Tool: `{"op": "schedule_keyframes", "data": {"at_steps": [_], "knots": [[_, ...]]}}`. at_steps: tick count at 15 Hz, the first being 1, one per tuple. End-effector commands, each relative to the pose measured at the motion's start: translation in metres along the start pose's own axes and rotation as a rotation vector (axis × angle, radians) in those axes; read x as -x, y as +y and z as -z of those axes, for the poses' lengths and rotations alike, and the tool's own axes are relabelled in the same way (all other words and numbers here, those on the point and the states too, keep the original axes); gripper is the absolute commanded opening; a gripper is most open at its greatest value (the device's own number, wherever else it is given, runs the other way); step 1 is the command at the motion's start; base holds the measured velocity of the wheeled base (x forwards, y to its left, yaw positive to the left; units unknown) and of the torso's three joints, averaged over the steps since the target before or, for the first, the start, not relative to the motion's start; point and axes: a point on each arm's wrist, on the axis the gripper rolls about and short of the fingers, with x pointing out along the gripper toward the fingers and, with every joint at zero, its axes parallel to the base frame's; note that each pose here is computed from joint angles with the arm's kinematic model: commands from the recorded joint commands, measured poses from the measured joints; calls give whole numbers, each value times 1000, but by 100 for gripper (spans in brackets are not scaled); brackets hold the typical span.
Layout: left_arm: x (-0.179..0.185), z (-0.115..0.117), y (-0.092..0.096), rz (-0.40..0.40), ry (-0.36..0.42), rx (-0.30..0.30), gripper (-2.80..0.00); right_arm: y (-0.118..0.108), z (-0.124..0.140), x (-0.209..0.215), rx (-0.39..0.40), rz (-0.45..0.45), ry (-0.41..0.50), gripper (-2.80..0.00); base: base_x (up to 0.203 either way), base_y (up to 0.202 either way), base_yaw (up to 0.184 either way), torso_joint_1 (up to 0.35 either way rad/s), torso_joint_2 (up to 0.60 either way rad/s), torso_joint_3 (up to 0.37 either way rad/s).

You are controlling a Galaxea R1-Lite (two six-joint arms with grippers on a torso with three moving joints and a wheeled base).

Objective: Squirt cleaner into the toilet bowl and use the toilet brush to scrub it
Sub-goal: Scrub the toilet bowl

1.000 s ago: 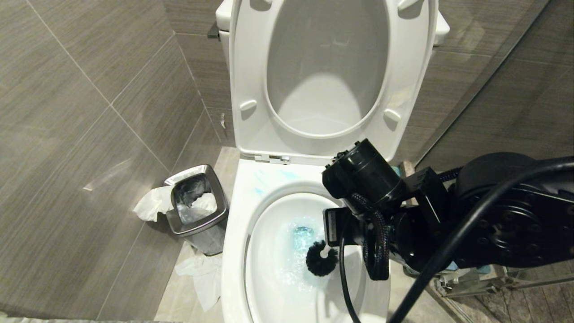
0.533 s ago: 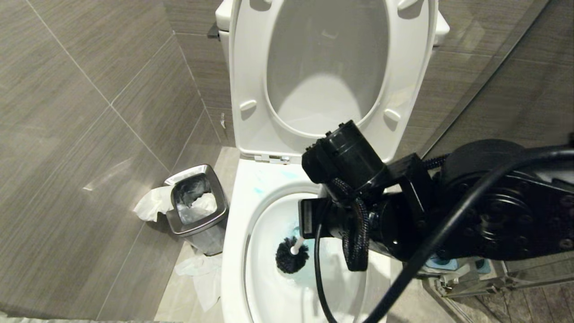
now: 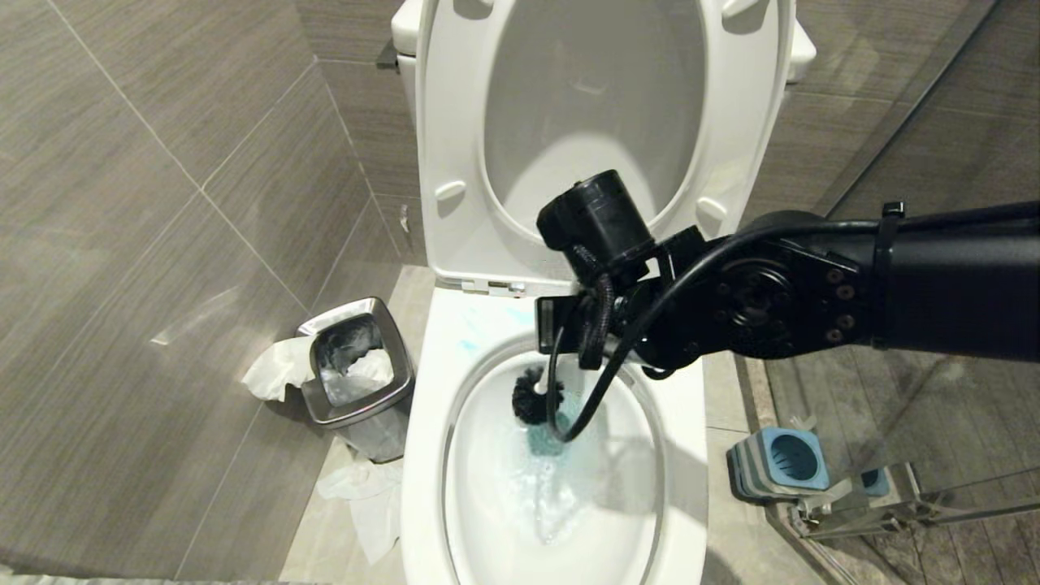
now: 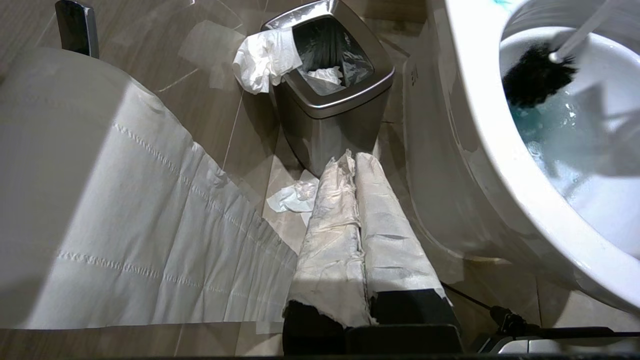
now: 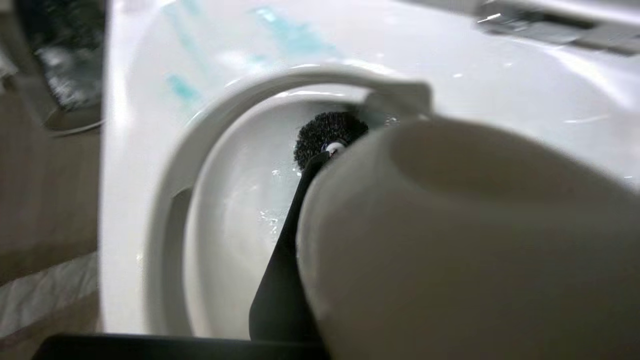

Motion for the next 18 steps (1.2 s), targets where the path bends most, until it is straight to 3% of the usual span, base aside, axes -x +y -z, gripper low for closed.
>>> {"op": "schedule_keyframes", "data": {"at_steps": [1, 4, 8, 14, 18], "knots": [[0, 1, 0, -1, 3, 0, -280, -26, -16, 8, -33, 39, -26, -280, 0, 0, 0, 0, 0, 0], [0, 1, 0, 0, 4, 0, -280, -48, -6, 36, -14, 54, 17, -280, 0, 0, 0, 0, 0, 0], [0, 1, 0, -1, 2, 0, -280, -63, 32, 71, 50, 9, 118, -280, 0, 0, 0, 0, 0, 0], [0, 1, 0, 0, 5, -1, -280, -13, 81, 111, 98, -186, 195, -280, 0, 0, 0, 0, 0, 0], [0, 1, 0, 0, 5, 0, -280, 24, 83, 81, 82, -205, 146, -280, 0, 0, 0, 0, 0, 0]]}}
